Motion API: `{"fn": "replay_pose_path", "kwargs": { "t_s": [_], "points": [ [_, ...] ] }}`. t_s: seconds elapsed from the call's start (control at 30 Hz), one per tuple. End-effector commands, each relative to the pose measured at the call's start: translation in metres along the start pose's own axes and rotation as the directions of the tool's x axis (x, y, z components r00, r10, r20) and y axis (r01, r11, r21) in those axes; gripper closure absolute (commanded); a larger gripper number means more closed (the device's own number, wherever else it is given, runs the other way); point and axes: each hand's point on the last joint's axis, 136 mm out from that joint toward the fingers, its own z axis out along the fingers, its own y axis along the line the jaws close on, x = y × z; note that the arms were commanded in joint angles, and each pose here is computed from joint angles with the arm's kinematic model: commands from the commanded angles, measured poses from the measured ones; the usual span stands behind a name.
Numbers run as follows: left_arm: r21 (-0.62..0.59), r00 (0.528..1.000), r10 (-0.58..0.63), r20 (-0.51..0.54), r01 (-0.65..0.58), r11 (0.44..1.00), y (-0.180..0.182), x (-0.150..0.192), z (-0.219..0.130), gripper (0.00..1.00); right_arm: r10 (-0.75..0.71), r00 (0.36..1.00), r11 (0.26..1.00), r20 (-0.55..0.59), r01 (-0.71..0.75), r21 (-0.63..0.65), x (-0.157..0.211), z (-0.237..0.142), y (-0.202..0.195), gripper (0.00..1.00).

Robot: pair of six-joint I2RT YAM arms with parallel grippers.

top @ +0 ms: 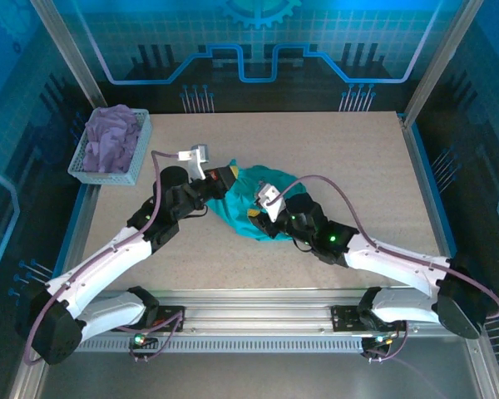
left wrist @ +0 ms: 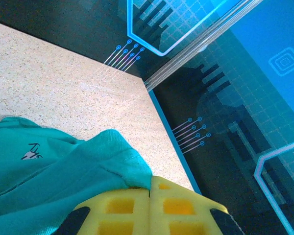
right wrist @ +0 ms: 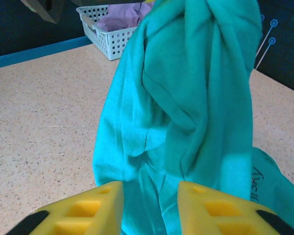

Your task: Fold the inside-out t-shirt

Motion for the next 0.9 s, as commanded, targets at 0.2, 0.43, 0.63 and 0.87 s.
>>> {"fn": "replay_pose_path", "kwargs": {
  "t_s": [0.2, 0.43, 0.63, 0.87],
  "points": [
    [0.028, 0.999, 0.012, 0.032, -0.013, 1.000, -0.014, -0.013, -0.005, 1.00, 0.014, 0.999, 0.998, 0.042, -0.016, 0.053, -0.014, 0.038, -0.023, 0.66],
    [0.019, 0.999, 0.014, 0.033, -0.015, 1.000, -0.012, -0.012, -0.006, 1.00, 0.031, 0.998, 0.996, 0.056, -0.035, 0.084, -0.022, 0.049, -0.042, 0.60],
    [0.010, 0.999, 0.017, 0.039, -0.017, 1.000, -0.009, -0.012, -0.006, 1.00, 0.026, 0.998, 0.995, 0.054, -0.031, 0.092, -0.023, 0.051, -0.053, 0.63],
    [-0.083, 0.997, 0.009, 0.077, -0.003, 0.997, 0.012, -0.022, -0.012, 1.00, -0.019, 0.999, 0.995, 0.037, 0.023, -0.101, -0.025, 0.029, -0.033, 1.00]
  ]
}}
